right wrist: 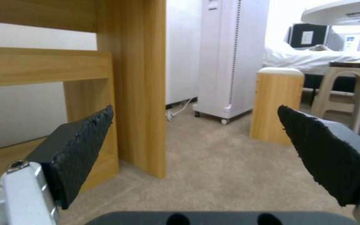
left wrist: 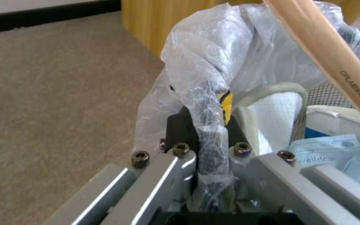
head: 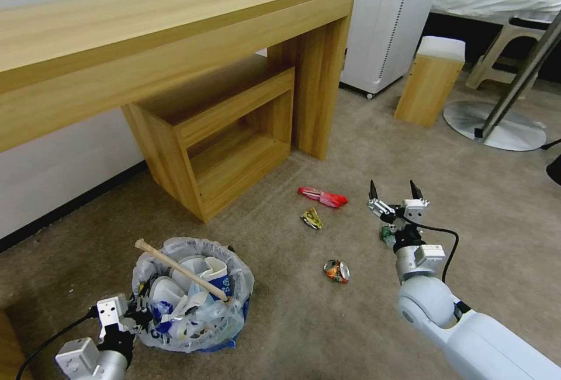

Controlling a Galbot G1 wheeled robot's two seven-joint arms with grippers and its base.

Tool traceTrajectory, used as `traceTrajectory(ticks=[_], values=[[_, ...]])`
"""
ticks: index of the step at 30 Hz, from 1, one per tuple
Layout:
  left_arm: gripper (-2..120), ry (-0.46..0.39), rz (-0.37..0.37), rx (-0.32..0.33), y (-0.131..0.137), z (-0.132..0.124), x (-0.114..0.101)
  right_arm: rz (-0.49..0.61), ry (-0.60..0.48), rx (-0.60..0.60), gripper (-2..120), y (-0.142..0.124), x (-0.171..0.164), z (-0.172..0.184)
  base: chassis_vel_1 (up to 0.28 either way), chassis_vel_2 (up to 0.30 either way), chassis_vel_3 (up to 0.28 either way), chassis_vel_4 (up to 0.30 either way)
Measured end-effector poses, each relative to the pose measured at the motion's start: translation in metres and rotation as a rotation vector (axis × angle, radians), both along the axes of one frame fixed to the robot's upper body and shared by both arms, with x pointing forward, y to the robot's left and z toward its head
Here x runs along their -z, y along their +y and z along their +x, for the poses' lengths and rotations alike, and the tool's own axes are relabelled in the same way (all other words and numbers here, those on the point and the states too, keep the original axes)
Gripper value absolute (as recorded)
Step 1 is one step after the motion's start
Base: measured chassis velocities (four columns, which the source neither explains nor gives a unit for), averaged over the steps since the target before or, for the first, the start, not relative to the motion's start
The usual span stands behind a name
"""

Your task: Pick up the trash bin and place the garbage on the floor into it.

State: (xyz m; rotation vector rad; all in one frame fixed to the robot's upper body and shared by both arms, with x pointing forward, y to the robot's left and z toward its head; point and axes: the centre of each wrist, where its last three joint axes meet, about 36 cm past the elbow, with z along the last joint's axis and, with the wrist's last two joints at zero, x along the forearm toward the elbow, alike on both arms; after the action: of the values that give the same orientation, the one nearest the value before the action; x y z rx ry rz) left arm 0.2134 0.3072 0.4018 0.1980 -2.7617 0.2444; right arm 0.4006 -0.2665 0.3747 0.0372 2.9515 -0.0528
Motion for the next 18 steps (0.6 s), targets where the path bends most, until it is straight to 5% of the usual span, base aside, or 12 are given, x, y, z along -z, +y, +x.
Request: traceTrajectory(ticks=[18], values=[[3,0.021,0.008,0.085,0.000,-0.008,-0.016,0.007,-0.008,-0.044,100,-0.005,0.001,-0.006,-0.013,-0.011,-0.017,-0.017]])
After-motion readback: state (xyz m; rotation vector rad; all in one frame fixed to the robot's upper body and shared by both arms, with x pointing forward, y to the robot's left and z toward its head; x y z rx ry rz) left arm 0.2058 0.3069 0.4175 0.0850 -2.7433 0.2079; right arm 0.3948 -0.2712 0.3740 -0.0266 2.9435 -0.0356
